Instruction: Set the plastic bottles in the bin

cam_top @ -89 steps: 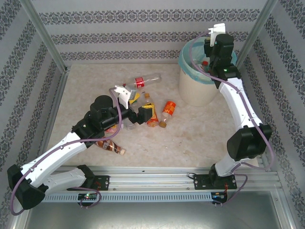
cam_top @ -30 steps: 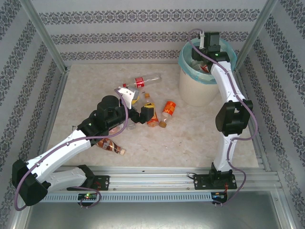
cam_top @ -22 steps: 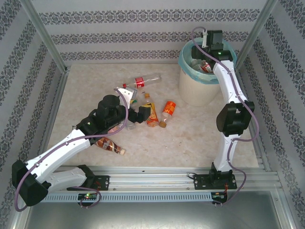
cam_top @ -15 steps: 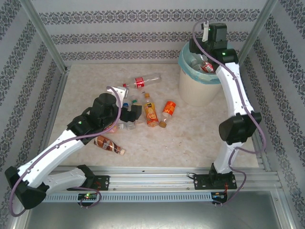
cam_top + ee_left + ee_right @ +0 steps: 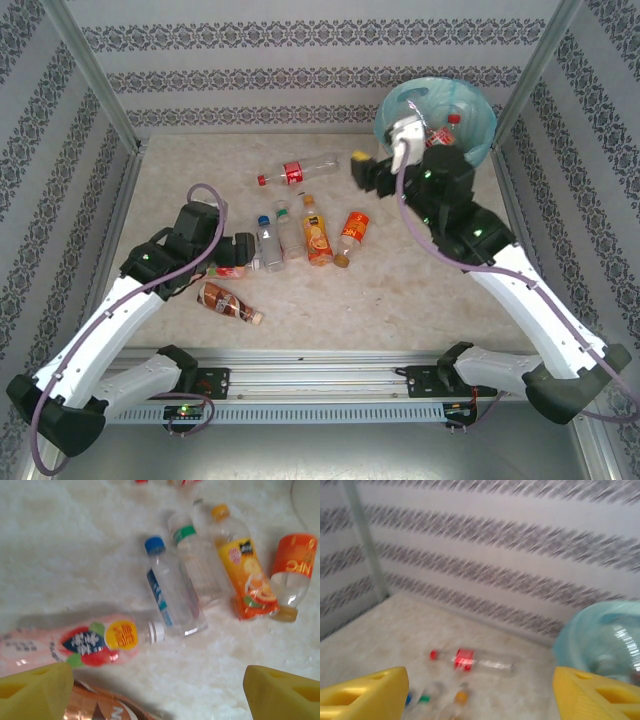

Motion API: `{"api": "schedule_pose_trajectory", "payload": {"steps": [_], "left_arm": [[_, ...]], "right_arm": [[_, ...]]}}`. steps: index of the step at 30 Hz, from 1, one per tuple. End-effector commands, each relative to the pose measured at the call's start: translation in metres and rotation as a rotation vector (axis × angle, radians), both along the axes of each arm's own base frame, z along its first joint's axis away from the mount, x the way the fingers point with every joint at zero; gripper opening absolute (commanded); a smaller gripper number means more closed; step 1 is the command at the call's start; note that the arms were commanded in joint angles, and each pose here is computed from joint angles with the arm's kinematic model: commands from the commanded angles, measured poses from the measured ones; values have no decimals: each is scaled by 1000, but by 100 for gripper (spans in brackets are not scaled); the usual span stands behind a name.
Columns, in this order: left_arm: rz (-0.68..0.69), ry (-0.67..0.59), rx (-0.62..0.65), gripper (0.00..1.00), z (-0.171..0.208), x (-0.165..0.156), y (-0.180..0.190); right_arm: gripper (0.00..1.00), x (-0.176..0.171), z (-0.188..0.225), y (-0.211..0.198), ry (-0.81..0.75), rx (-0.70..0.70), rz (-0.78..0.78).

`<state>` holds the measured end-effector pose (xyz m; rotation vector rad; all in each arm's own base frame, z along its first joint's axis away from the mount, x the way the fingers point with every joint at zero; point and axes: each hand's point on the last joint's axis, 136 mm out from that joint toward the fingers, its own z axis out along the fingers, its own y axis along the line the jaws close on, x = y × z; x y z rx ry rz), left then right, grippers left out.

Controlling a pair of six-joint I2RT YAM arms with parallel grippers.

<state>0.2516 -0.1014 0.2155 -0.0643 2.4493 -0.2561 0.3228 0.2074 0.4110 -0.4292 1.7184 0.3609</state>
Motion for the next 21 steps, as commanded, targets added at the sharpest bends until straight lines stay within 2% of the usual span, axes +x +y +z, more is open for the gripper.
{"api": "schedule_pose_trajectory", "payload": {"steps": [1,4,9,15,21], "left_arm": [[130,102,-119,85,-28,-26,7],[277,164,-166,82,-55,-42,21],[414,292,-160,85,-78,-66,33],[541,370,-120,87,-93,-82,48],[561,441,-117,89,-124,-86,44]], "right_arm": [[76,-7,-23,24,32,28,39],[75,-13,-44,42,83,27,86],[75,-19,-57,56,125,25,123],[76,-25,-61,40,99,25,76],[76,-26,-84,25,122,9,33]]}}
